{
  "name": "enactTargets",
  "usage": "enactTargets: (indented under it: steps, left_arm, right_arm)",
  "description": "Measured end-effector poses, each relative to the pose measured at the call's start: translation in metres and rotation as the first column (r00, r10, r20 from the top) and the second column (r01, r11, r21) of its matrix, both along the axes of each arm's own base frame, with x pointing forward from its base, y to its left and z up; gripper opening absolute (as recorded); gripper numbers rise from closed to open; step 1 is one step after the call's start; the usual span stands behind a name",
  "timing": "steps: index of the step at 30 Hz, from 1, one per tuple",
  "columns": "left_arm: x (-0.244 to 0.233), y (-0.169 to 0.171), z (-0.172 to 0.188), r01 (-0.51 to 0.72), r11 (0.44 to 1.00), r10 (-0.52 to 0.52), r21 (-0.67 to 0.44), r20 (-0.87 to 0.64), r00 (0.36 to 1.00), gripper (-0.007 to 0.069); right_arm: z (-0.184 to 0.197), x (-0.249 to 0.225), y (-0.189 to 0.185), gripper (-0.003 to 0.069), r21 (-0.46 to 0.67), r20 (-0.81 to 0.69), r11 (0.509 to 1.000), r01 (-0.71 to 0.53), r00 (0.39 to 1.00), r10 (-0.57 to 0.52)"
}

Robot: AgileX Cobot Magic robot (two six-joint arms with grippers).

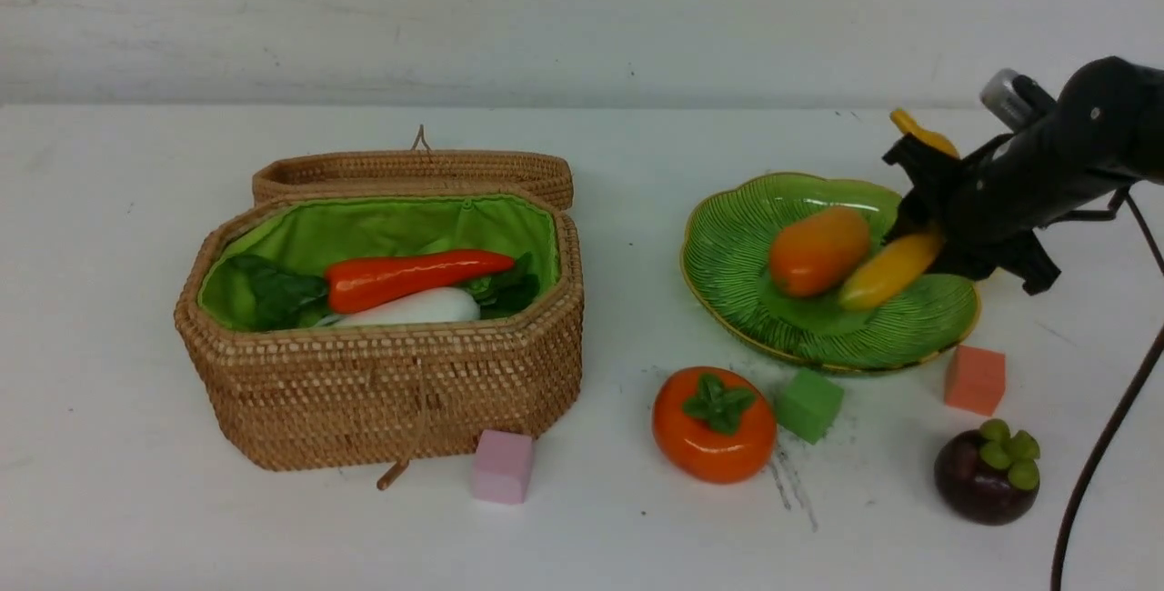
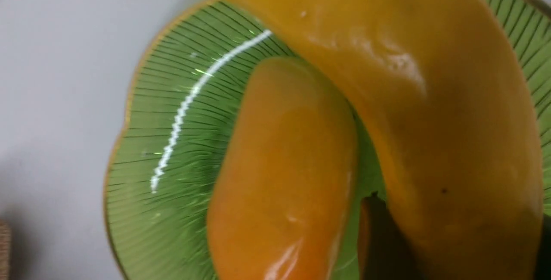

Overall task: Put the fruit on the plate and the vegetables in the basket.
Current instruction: Use the right arm to grab a banana and put it into the right plate, then use the right arm to grab a mangosteen and put it into the right plate

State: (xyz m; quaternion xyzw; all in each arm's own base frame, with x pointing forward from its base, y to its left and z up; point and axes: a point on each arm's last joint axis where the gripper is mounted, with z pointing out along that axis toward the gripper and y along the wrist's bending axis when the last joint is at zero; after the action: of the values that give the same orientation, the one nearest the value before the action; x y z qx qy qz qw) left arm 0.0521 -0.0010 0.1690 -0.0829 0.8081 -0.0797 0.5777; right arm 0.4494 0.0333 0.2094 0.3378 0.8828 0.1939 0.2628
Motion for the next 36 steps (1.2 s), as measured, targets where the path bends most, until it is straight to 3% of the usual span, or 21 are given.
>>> enactTargets:
  steps: [4, 8, 9, 10, 12, 15, 20, 26, 32, 36]
  left_arm:
    - [0.0, 0.0, 0.0, 0.0, 1.0, 0.0, 0.0, 0.0, 1.0, 0.0105]
    - [0.0, 0.0, 0.0, 0.0, 1.0, 0.0, 0.0, 0.0, 1.0, 0.0111]
    - [0.0, 0.0, 0.0, 0.0, 1.0, 0.0, 0.0, 0.0, 1.0, 0.0113]
    - [0.0, 0.0, 0.0, 0.0, 1.0, 0.0, 0.0, 0.0, 1.0, 0.0113]
    - [0.0, 0.0, 0.0, 0.0, 1.0, 0.0, 0.0, 0.0, 1.0, 0.0113]
    - [0.0, 0.0, 0.0, 0.0, 1.0, 0.0, 0.0, 0.0, 1.0, 0.0113]
    - [0.0, 0.0, 0.0, 0.0, 1.0, 0.0, 0.0, 0.0, 1.0, 0.0117]
    - [0.0, 0.0, 0.0, 0.0, 1.0, 0.0, 0.0, 0.0, 1.0, 0.0125]
    - [0.0, 0.0, 0.0, 0.0, 1.0, 0.0, 0.0, 0.0, 1.0, 0.0131]
    - [0.0, 0.0, 0.0, 0.0, 1.0, 0.0, 0.0, 0.001, 1.0, 0.0134]
  right_arm:
    - [-0.007, 0.0, 0.001, 0.0345, 0.004, -0.034, 1.0, -0.004, 0.999, 0.004]
    - [-0.009, -0.002, 0.001, 0.0445, 0.007, -0.062, 1.0, -0.011, 0.998, 0.011]
    - [-0.009, -0.004, 0.002, 0.0509, 0.01, -0.081, 1.0, -0.015, 0.997, 0.016]
    - [-0.009, -0.004, 0.002, 0.0517, 0.009, -0.083, 1.0, -0.017, 0.996, 0.017]
    - [-0.007, -0.008, 0.002, 0.0604, 0.006, -0.11, 0.999, -0.041, 0.993, 0.041]
    - [0.005, -0.015, 0.002, 0.065, -0.027, -0.122, 0.994, -0.107, 0.987, 0.103]
    - [0.046, -0.041, -0.006, 0.0636, -0.144, -0.167, 0.96, -0.241, 0.962, 0.217]
    - [0.082, -0.095, -0.01, 0.059, -0.234, -0.293, 0.919, -0.317, 0.924, 0.244]
    - [0.057, -0.133, 0.002, 0.0587, -0.217, -0.339, 0.916, -0.339, 0.906, 0.255]
    - [0.016, -0.147, 0.008, 0.0587, -0.177, -0.354, 0.925, -0.337, 0.899, 0.26]
